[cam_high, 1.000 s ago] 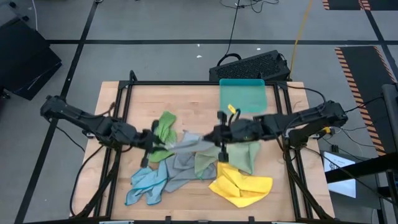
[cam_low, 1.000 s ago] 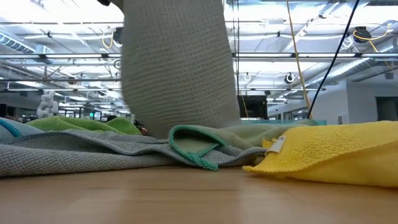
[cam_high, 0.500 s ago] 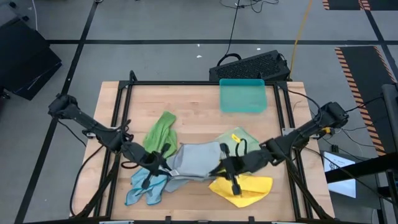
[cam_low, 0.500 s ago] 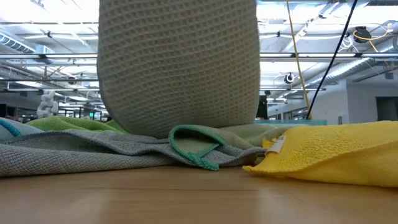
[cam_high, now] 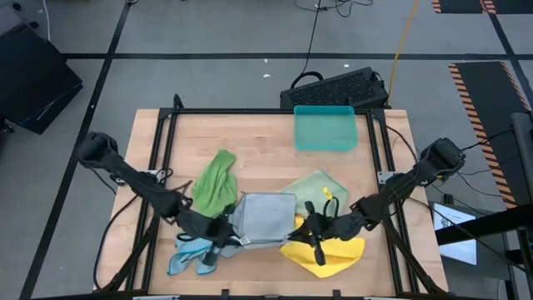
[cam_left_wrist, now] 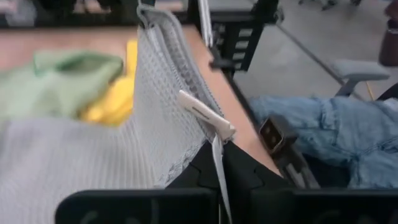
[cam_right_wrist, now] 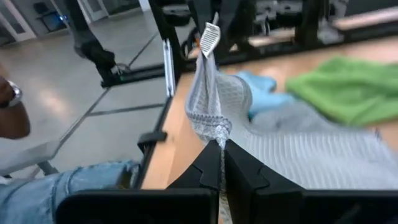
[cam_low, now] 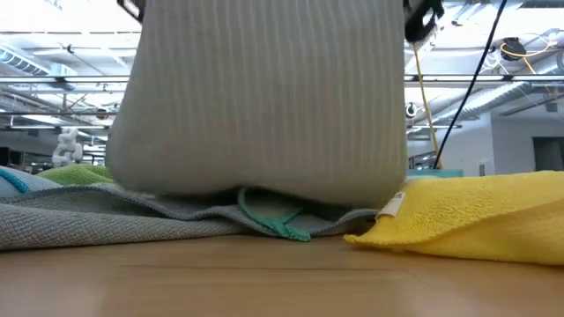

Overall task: Fold microfiber towels
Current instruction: Fold the right gray microfiber cloth

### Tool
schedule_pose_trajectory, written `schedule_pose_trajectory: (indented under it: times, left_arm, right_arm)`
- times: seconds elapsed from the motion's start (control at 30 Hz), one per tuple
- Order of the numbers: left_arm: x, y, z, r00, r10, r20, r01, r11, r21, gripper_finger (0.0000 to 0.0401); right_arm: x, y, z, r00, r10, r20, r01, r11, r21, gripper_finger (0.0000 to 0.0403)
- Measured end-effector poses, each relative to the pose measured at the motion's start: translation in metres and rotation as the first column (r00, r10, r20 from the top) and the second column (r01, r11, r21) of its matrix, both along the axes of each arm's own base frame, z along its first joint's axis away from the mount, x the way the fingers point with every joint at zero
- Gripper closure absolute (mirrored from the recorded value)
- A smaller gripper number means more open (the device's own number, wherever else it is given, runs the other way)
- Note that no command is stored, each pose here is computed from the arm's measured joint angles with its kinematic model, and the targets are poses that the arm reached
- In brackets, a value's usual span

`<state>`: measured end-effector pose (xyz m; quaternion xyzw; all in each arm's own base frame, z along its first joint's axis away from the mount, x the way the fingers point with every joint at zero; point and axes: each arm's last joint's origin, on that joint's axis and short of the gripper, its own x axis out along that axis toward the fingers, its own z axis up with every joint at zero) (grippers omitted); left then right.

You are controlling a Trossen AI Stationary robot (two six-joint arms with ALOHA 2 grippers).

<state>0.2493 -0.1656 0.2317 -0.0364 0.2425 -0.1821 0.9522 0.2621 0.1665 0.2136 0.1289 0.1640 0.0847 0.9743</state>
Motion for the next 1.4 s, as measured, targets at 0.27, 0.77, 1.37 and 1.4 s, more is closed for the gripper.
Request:
schedule_pose_trajectory:
  times: [0.27,0.77,1.37,1.4]
  left_arm:
    - [0.007,-0.003,-0.027,0.989,0.091,-0.115,-0.088,0.996,0.026,0.0395]
    - [0.019,0.073,-0.031,0.862,0.491,-0.127,-0.431,0.841,0.326,0.0388]
    - [0.036,0.087,-0.056,0.89,0.351,-0.29,-0.282,0.925,0.255,0.0393]
    - [0.037,0.083,-0.055,0.905,0.306,-0.297,-0.248,0.944,0.216,0.039]
  right_arm:
    - [0.006,0.004,-0.022,0.996,0.022,-0.083,-0.02,0.999,0.028,0.0399]
    - [0.025,-0.059,-0.038,0.929,-0.333,-0.161,0.286,0.923,-0.257,0.0399]
    - [0.025,-0.068,-0.046,0.91,-0.281,-0.304,0.252,0.959,-0.131,0.0399]
    - [0.025,-0.066,-0.046,0.915,-0.247,-0.319,0.226,0.969,-0.103,0.0399]
